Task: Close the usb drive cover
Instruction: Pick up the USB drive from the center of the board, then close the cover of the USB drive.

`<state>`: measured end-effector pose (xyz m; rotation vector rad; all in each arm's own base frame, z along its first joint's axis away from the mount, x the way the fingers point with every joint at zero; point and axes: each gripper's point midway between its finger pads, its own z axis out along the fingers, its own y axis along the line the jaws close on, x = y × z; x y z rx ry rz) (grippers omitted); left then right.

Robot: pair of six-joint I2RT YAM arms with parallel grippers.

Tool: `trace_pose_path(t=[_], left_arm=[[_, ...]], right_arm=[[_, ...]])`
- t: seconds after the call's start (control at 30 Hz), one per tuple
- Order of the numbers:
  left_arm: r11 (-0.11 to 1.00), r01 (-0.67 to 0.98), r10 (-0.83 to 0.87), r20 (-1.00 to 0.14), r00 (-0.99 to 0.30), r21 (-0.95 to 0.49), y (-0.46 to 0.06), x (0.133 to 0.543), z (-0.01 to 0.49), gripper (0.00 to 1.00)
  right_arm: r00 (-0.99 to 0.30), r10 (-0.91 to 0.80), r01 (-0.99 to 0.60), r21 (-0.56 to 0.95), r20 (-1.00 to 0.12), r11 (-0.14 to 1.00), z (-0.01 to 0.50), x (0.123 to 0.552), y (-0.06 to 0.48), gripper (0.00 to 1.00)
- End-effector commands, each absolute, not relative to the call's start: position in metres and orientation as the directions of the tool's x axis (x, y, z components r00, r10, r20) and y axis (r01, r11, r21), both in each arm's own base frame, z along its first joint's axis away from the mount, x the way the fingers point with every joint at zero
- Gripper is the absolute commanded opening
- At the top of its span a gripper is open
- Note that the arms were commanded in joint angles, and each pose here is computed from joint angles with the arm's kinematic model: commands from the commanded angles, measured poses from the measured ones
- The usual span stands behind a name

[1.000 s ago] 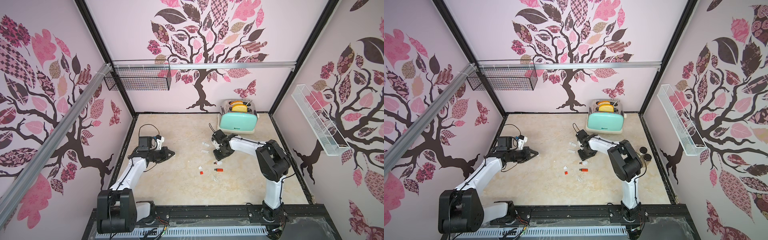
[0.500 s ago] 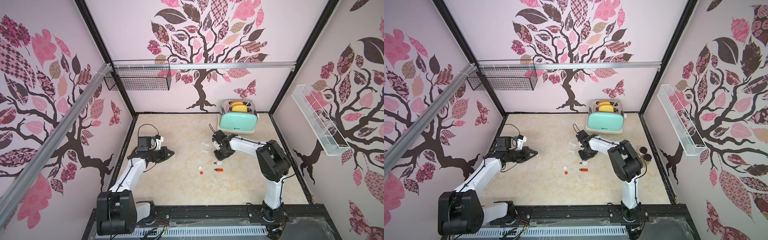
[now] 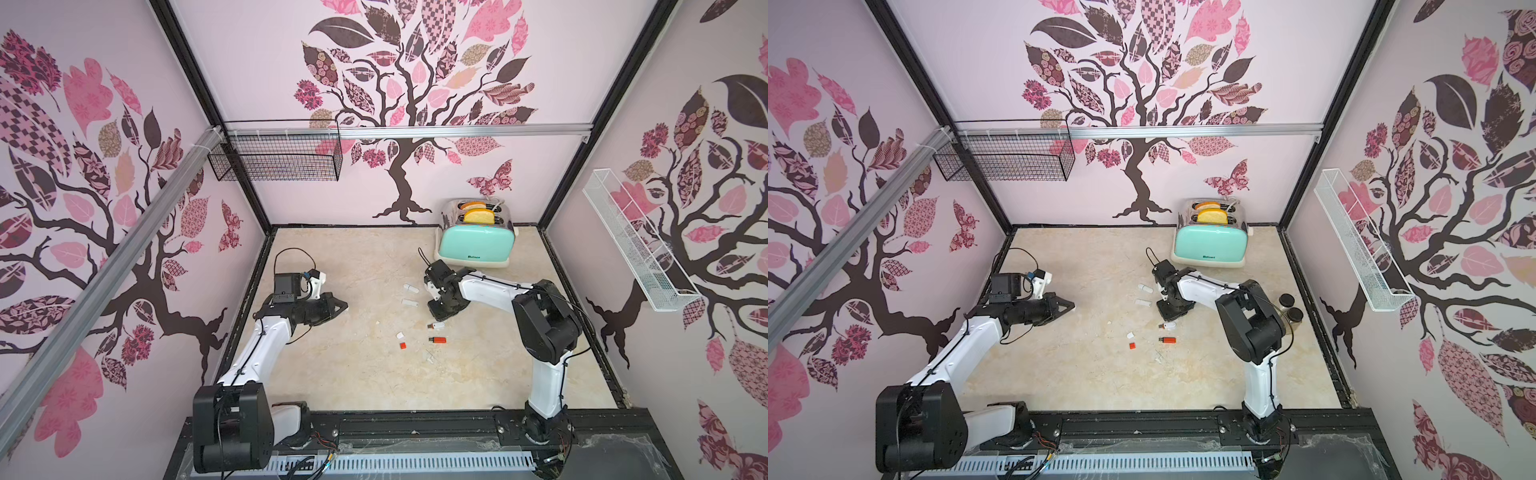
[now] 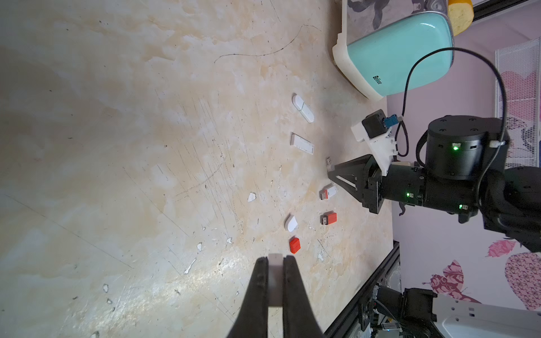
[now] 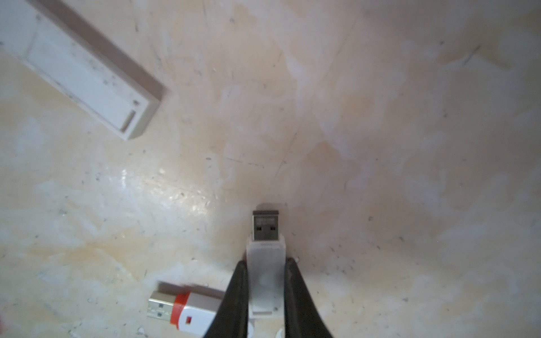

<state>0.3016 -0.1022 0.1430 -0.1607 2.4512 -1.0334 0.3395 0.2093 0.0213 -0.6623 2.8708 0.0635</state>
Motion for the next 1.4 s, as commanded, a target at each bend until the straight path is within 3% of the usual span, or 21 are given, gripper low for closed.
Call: trace_pose_path(t=[0.0,0.5,0.67,0.87,1.27,1.37], left_arm=[[0.708,0.101,-0.277,-0.407,-0.87,-0.699,-0.102,0.304,0.15,0.0],[0.685,0.135,-0.232,-0.39,-0.891,-0.716,-0.118,0.301,0.151,0.0],[0.679,0.153,-0.211,-0.39,-0.896,-0.718,-0.123,0.299,0.152,0.0],[0.671,0.171,-0.189,-0.39,-0.901,-0.721,-0.13,0.296,0.153,0.0],[0.624,0.186,-0.162,-0.358,-0.92,-0.759,-0.147,0.289,0.154,0.0],[0.616,0.18,-0.154,-0.342,-0.927,-0.767,-0.149,0.289,0.156,0.0]], right_arm=[[-0.894,-0.421,-0.422,-0.027,-0.151,0.906,0.02,0.335,0.196,0.09],[-0.776,-0.444,-0.559,0.164,-0.447,0.813,0.106,0.332,0.251,0.03],[-0.631,-0.583,-0.713,0.087,-0.512,0.695,0.118,0.315,0.293,0.01],[-0.5,-0.659,-0.833,0.104,-0.563,0.543,0.123,0.289,0.346,0.02],[-0.272,-0.666,-0.943,0.056,-0.694,0.327,0.132,0.258,0.404,0.0],[-0.243,-0.676,-0.947,0.019,-0.696,0.321,0.132,0.258,0.411,0.0]])
